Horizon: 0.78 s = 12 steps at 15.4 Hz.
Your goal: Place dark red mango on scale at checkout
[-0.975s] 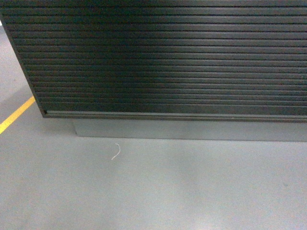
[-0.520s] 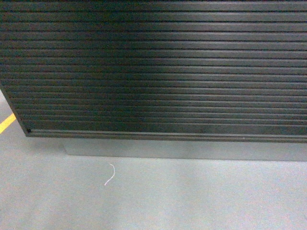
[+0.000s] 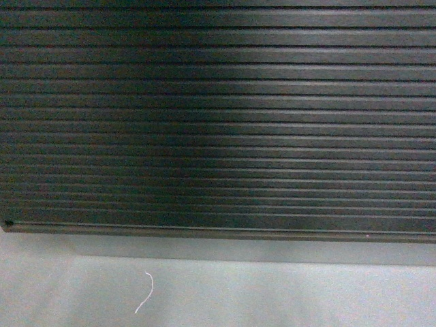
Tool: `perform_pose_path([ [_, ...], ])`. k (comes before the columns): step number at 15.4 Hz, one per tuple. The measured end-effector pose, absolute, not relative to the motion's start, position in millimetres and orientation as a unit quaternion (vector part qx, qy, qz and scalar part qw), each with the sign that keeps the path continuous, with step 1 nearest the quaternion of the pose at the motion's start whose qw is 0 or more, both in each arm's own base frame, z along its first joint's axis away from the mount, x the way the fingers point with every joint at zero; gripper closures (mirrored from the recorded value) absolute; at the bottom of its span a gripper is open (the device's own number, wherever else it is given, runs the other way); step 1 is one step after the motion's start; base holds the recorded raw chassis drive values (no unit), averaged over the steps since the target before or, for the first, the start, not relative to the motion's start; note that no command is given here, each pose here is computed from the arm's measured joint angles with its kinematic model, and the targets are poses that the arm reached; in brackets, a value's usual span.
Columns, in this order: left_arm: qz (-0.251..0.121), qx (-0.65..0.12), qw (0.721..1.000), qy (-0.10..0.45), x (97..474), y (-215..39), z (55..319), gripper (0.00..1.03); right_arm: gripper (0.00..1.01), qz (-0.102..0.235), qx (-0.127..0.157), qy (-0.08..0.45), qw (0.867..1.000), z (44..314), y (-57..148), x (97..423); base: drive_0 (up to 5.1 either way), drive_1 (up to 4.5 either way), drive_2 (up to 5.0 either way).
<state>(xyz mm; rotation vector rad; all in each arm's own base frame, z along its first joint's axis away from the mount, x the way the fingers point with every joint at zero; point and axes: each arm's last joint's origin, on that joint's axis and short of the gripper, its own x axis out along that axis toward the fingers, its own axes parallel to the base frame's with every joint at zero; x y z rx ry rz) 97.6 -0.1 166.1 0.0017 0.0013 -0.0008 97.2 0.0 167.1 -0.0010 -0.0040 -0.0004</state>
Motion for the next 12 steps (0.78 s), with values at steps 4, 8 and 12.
perform_pose_path([
  [4,0.000,0.001,1.000,-0.001,97.6,-0.1,166.4,0.05,0.03,0.000,0.000,-0.002,1.000,167.2,0.0,97.2,0.0,3.96,-4.0],
  [8,-0.001,0.001,1.000,0.000,97.6,-0.1,166.2,0.05,0.03,0.000,0.000,-0.002,1.000,167.1,0.0,97.2,0.0,3.96,-4.0],
  [12,0.000,0.001,1.000,0.001,97.6,-0.1,166.0,0.05,0.03,0.000,0.000,-0.002,1.000,167.0,0.0,97.2,0.0,3.96,-4.0],
])
